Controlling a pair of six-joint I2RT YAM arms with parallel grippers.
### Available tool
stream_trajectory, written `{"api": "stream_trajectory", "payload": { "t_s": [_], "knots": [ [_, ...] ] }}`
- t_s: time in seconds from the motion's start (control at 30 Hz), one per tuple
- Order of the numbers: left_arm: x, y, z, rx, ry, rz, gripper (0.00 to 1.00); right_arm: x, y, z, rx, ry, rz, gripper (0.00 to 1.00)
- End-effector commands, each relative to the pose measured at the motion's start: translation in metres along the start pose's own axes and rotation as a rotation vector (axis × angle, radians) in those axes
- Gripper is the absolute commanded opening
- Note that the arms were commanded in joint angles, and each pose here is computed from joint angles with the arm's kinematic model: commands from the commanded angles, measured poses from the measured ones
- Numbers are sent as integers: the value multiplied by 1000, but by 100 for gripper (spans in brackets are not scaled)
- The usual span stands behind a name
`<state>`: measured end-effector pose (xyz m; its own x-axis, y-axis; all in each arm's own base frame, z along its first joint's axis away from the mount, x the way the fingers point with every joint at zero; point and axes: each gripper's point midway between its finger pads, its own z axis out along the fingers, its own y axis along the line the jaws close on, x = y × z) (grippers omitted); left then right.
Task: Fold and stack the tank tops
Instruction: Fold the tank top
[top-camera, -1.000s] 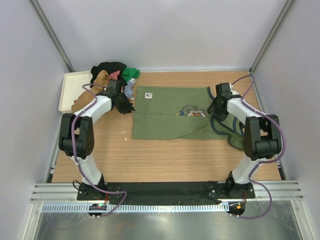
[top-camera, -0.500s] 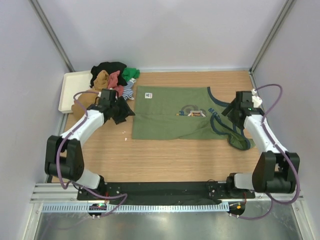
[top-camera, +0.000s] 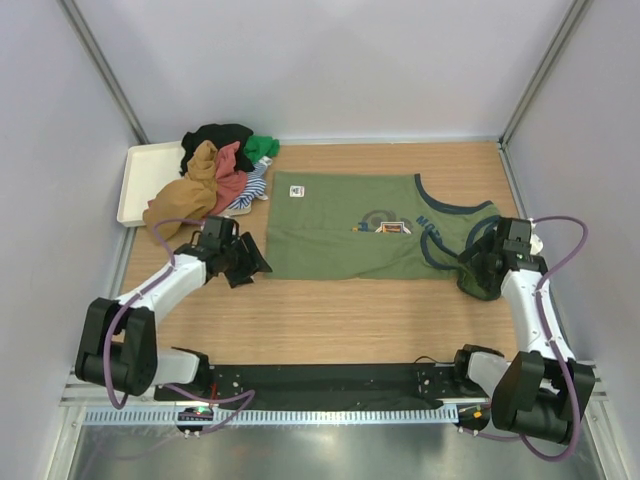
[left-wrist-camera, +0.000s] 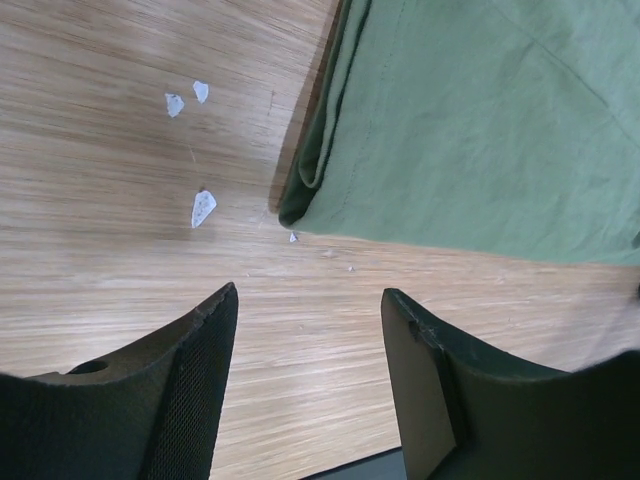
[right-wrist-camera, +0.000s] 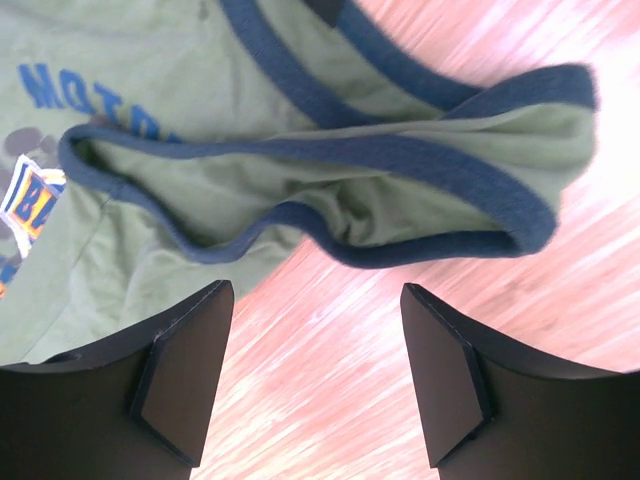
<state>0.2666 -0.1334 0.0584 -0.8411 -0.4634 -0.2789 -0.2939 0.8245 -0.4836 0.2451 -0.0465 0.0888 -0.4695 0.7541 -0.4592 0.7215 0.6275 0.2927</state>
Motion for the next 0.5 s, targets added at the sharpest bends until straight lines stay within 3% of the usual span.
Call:
{"api": "stream_trajectory", "payload": {
  "t_s": [0.0,0.17,0.43,0.47],
  "knots": [
    [-4,-15,7,64,-16,24,60,12,14,2,-90,47,28,73],
    [1,-13,27,49,12,32,60,21,9,8,-82,72,24,73],
    [-12,1,51,-30,-23,33,36,37,11,30,-104,120,60,67],
    [-14,4,52,-44,-33,32,30,38,13,32,-107,124,74,65]
  ]
}}
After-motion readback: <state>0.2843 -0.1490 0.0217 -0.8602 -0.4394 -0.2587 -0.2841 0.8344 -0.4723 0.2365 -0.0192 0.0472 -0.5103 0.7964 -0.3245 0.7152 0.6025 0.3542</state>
